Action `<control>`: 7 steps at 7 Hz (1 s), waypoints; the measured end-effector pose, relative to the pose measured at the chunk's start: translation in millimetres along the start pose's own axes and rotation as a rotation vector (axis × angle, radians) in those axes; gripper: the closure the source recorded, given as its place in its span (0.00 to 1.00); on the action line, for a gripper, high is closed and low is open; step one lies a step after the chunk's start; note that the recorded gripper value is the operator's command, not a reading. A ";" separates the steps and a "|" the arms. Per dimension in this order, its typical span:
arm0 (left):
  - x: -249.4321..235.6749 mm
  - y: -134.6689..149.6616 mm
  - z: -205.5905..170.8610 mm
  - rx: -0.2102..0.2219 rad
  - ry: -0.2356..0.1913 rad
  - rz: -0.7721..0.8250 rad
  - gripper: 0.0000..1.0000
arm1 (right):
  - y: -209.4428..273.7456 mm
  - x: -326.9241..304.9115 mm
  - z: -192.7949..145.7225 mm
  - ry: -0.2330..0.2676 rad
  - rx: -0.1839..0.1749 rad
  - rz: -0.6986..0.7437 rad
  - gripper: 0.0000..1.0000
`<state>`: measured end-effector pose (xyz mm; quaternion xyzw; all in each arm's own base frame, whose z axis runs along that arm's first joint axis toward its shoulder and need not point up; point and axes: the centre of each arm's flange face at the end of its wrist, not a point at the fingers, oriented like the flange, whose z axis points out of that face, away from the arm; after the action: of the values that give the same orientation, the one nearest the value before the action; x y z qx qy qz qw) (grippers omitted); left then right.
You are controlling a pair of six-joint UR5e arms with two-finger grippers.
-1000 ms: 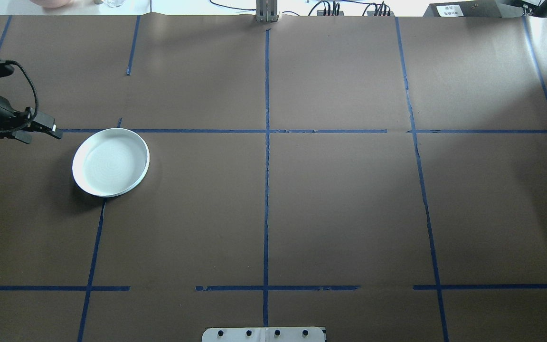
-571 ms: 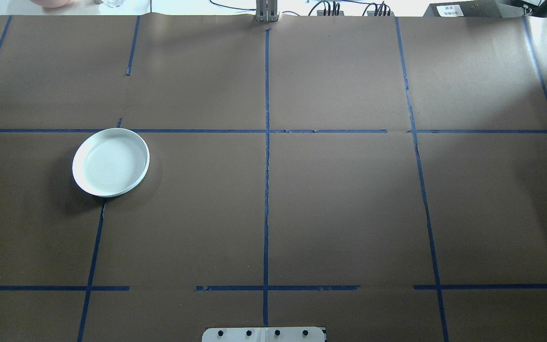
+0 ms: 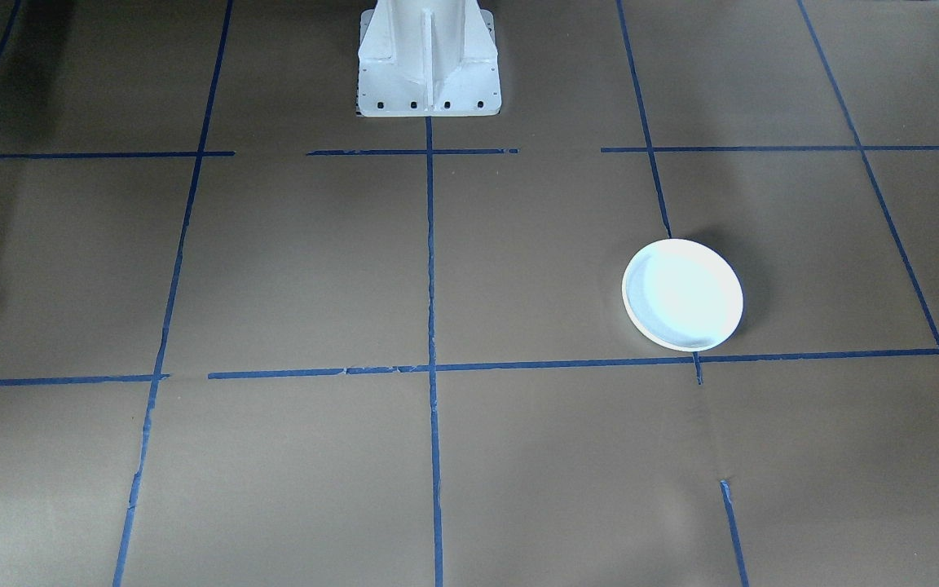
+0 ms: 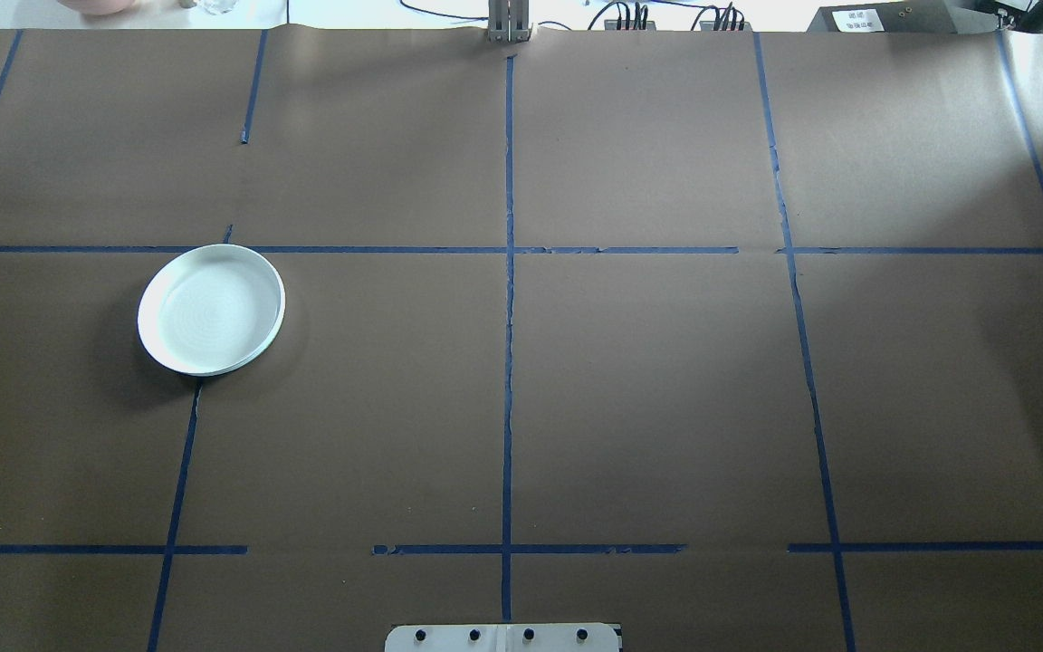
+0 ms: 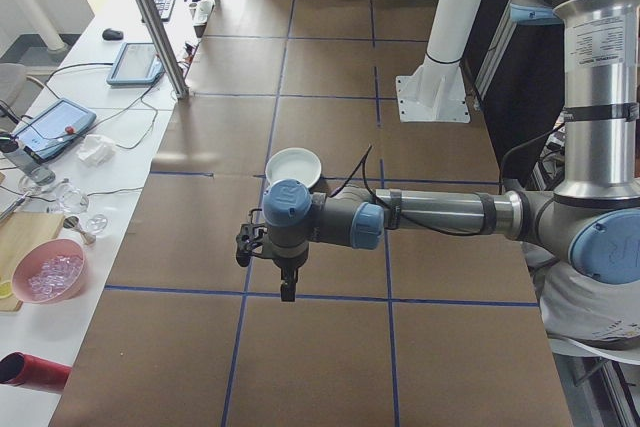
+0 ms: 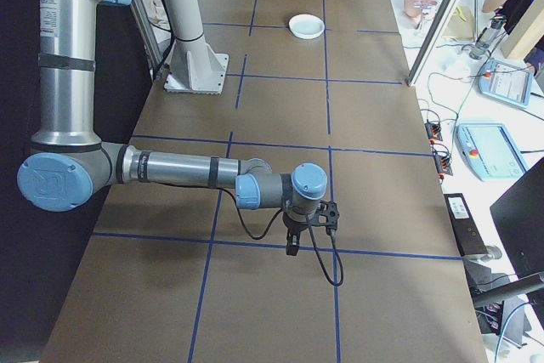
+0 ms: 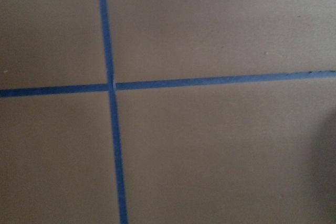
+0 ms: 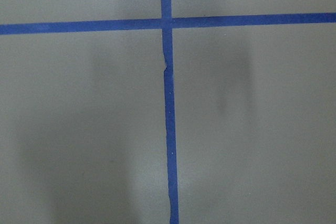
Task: Stack plate in center
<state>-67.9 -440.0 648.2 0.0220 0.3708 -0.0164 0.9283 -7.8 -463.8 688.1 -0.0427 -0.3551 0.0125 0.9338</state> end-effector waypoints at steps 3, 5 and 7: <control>-29.1 17.9 -3.7 -0.022 -0.030 -0.014 0.00 | 0.0 0.0 0.0 0.000 0.000 0.000 0.00; -24.4 19.4 -0.6 -0.028 0.039 -0.019 0.00 | 0.0 0.0 0.0 0.000 0.000 0.000 0.00; -26.9 19.5 7.1 -0.040 0.080 -0.028 0.00 | 0.0 0.0 0.0 0.000 0.000 0.000 0.00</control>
<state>-81.6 -420.6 672.4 -0.0011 0.4080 -0.0214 0.9127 -7.8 -463.8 688.2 -0.0430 -0.3551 0.0126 0.9338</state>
